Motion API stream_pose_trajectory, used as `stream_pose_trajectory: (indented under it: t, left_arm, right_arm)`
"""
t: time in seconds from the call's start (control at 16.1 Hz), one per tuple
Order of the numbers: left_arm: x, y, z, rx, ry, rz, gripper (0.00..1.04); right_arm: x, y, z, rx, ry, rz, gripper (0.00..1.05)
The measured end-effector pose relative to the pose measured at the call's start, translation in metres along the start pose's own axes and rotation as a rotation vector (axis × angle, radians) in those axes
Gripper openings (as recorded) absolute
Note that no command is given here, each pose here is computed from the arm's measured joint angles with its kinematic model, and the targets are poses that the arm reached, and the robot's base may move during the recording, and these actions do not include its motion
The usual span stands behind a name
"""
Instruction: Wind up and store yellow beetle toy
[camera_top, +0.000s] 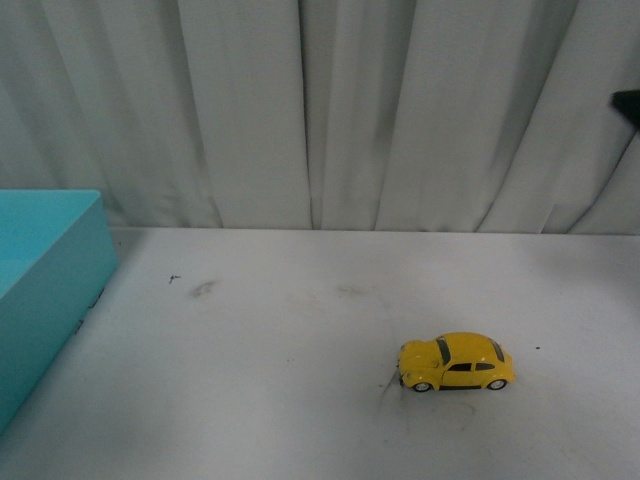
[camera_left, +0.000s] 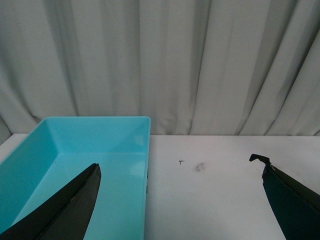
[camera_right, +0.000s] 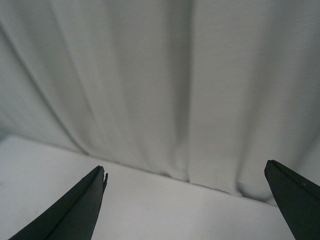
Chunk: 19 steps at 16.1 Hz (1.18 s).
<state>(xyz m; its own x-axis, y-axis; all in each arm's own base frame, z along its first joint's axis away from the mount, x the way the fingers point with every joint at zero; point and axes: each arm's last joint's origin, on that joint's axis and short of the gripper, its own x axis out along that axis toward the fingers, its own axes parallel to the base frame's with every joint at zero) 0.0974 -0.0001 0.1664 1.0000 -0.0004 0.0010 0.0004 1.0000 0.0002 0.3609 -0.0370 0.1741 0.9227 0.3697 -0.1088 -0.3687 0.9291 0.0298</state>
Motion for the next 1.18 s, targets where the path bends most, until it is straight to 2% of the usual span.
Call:
stream_pose_trajectory:
  t: [0.19, 0.43, 0.74, 0.87, 1.18]
  left_arm:
    - [0.000, 0.000, 0.000, 0.000, 0.000, 0.000, 0.98]
    - [0.000, 0.000, 0.000, 0.000, 0.000, 0.000, 0.98]
    - [0.000, 0.000, 0.000, 0.000, 0.000, 0.000, 0.98]
    - [0.000, 0.000, 0.000, 0.000, 0.000, 0.000, 0.98]
    - [0.000, 0.000, 0.000, 0.000, 0.000, 0.000, 0.98]
  right_arm:
    - [0.038, 0.009, -0.014, -0.159, 0.090, 0.297, 0.98]
    - [0.045, 0.024, -0.030, -0.345, 0.224, 0.671, 0.98]
    - [0.040, 0.039, -0.084, -0.650, 0.465, 1.009, 0.98]
    - [0.049, 0.040, -0.090, -0.713, 0.477, 1.072, 0.98]
    - [0.078, 0.042, -0.094, -0.794, 0.457, 1.101, 0.98]
